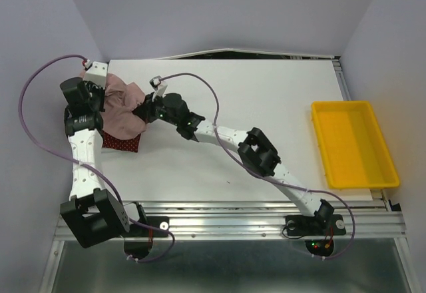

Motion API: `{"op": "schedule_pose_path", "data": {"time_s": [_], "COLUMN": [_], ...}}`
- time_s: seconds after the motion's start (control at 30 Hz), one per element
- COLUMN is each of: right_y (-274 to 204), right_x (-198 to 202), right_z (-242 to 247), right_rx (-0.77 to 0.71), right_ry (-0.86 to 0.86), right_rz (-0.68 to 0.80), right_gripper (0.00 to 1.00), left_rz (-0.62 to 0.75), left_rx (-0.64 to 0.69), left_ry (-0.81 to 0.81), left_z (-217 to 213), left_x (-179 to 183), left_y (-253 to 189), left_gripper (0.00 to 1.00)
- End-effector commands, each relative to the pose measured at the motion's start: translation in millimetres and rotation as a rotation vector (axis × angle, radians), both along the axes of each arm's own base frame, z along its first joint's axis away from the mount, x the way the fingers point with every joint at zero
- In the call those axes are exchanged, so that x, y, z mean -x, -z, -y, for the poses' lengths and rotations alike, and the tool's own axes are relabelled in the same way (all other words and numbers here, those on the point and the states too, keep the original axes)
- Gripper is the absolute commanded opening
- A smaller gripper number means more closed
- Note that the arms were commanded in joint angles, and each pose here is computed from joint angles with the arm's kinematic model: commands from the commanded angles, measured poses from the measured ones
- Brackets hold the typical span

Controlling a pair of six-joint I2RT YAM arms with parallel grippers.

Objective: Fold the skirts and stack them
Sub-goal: Neatly place the folded skirt to the corner

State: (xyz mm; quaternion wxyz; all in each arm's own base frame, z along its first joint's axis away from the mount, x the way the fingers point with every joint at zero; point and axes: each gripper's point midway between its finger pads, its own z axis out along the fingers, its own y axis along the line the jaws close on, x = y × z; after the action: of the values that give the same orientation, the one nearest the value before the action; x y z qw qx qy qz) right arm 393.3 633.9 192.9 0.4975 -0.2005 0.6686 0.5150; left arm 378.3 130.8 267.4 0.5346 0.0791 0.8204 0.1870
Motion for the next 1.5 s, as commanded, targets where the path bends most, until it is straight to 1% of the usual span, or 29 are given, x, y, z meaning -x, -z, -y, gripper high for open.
{"op": "schedule_pose_path", "data": {"time_s": [0.0, 0.03, 0.07, 0.17, 0.23, 0.3, 0.37, 0.43, 0.47, 0.5, 0.57, 0.63, 0.67, 0.7, 0.77, 0.83, 0.87, 0.9, 0.93, 0.97, 1.0, 1.03, 1.07, 1.13, 1.2, 1.27, 1.37, 1.43, 1.47], "right_y": [-5.4, 3.6, 21.9, 38.2, 58.0, 67.9, 67.9, 67.1, 67.8, 69.6, 68.2, 60.6, 56.3, 52.1, 41.0, 21.6, 17.0, 7.0, 4.1, 0.2, -4.9, -7.0, -10.4, -16.8, -20.0, -26.1, -30.4, -32.4, -32.3], "right_x": [15.7, 12.4, 20.4, 28.3, 19.0, 12.3, 2.8, 1.7, 2.0, 2.1, 5.6, 4.3, 3.7, 3.7, 6.1, 5.0, 7.1, 6.1, 2.2, 4.7, 1.9, 5.0, -5.9, -5.7, -6.3, -10.9, -17.8, -27.5, -22.1], "right_z": [-24.3, -24.5, -31.6, -42.7, -46.6, -46.6, -41.5, -40.2, -40.0, -39.2, -36.2, -32.0, -30.4, -28.7, -25.8, -15.3, -12.7, -3.9, 3.0, 5.9, 16.8, 20.1, 33.2, 53.3, 68.8, 92.3, 116.0, 142.2, 149.2], "right_rx": [-0.080, -0.075, -0.057, -0.063, -0.057, -0.062, -0.075, -0.085, -0.078, -0.065, -0.048, -0.040, -0.038, -0.035, -0.028, -0.018, -0.015, -0.008, 0.000, 0.007, 0.031, 0.040, 0.050, 0.081, 0.107, 0.138, 0.159, 0.182, 0.188], "right_ry": [-0.021, -0.006, -0.017, -0.019, 0.012, 0.045, 0.105, 0.116, 0.115, 0.116, 0.106, 0.123, 0.131, 0.135, 0.130, 0.133, 0.130, 0.131, 0.136, 0.132, 0.138, 0.134, 0.151, 0.129, 0.122, 0.119, 0.111, 0.127, 0.093], "right_rz": [0.097, 0.098, 0.099, 0.131, 0.156, 0.160, 0.193, 0.180, 0.171, 0.166, 0.163, 0.166, 0.164, 0.164, 0.175, 0.193, 0.192, 0.189, 0.181, 0.174, 0.156, 0.142, 0.132, 0.117, 0.103, 0.087, 0.057, 0.027, 0.020], "right_gripper": [0.01, 0.01, 0.01, 0.01, 0.01, 0.01, 0.01, 0.01, 0.08, 0.11, 0.12, 0.20, 0.39, 0.51, 0.63, 0.72, 0.75, 0.77, 0.83, 0.83, 0.89, 0.92, 0.98, 1.00, 1.00, 1.00, 1.00, 1.00, 1.00], "left_rz": [0.018, 0.004, -0.016, -0.042, -0.080, -0.092, -0.120, -0.154, -0.165, -0.183, -0.197, -0.231, -0.236, -0.260, -0.287, -0.291, -0.283, -0.265, -0.255, -0.244, -0.228, -0.221, -0.212, -0.199, -0.185, -0.159, -0.180, -0.200, -0.197], "left_rx": [-0.100, -0.108, -0.122, -0.129, -0.117, -0.112, -0.114, -0.109, -0.108, -0.108, -0.111, -0.104, -0.099, -0.091, -0.094, -0.082, -0.080, -0.076, -0.076, -0.077, -0.063, -0.059, -0.058, -0.060, -0.061, -0.074, -0.060, -0.068, -0.078], "left_ry": [-0.026, -0.055, -0.066, -0.121, -0.173, -0.191, -0.214, -0.223, -0.222, -0.231, -0.248, -0.260, -0.271, -0.272, -0.299, -0.301, -0.299, -0.296, -0.297, -0.300, -0.273, -0.273, -0.271, -0.272, -0.263, -0.262, -0.247, -0.171, -0.147], "left_z": [-26.8, -38.1, -44.9, -68.5, -88.2, -98.2, -110.6, -115.6, -116.4, -119.3, -123.3, -126.6, -129.0, -130.1, -133.4, -131.8, -130.8, -128.4, -127.8, -127.3, -121.3, -120.2, -119.0, -116.7, -112.5, -110.6, -102.3, -88.4, -83.8], "left_x": [9.7, 13.8, 16.2, 18.4, 22.1, 24.1, 27.4, 28.0, 28.2, 29.1, 29.4, 29.8, 28.6, 28.5, 32.7, 35.1, 34.9, 35.3, 35.5, 35.9, 34.2, 34.4, 34.5, 37.4, 40.5, 42.5, 51.1, 55.5, 55.3], "left_y": [4.1, 12.0, 24.7, 43.7, 58.5, 67.5, 81.5, 95.0, 99.4, 105.8, 109.5, 120.6, 121.5, 129.0, 132.2, 130.6, 126.8, 116.2, 109.6, 101.6, 88.2, 80.1, 71.1, 47.4, 25.1, -0.1, -12.8, -22.7, -28.5], "left_gripper": [0.00, 0.00, 0.00, 0.00, 0.00, 0.00, 0.00, 0.00, 0.00, 0.00, 0.00, 0.00, 0.00, 0.00, 0.09, 0.21, 0.28, 0.37, 0.48, 0.49, 0.60, 0.61, 0.69, 0.71, 0.89, 0.90, 0.90, 0.89, 0.89]}}
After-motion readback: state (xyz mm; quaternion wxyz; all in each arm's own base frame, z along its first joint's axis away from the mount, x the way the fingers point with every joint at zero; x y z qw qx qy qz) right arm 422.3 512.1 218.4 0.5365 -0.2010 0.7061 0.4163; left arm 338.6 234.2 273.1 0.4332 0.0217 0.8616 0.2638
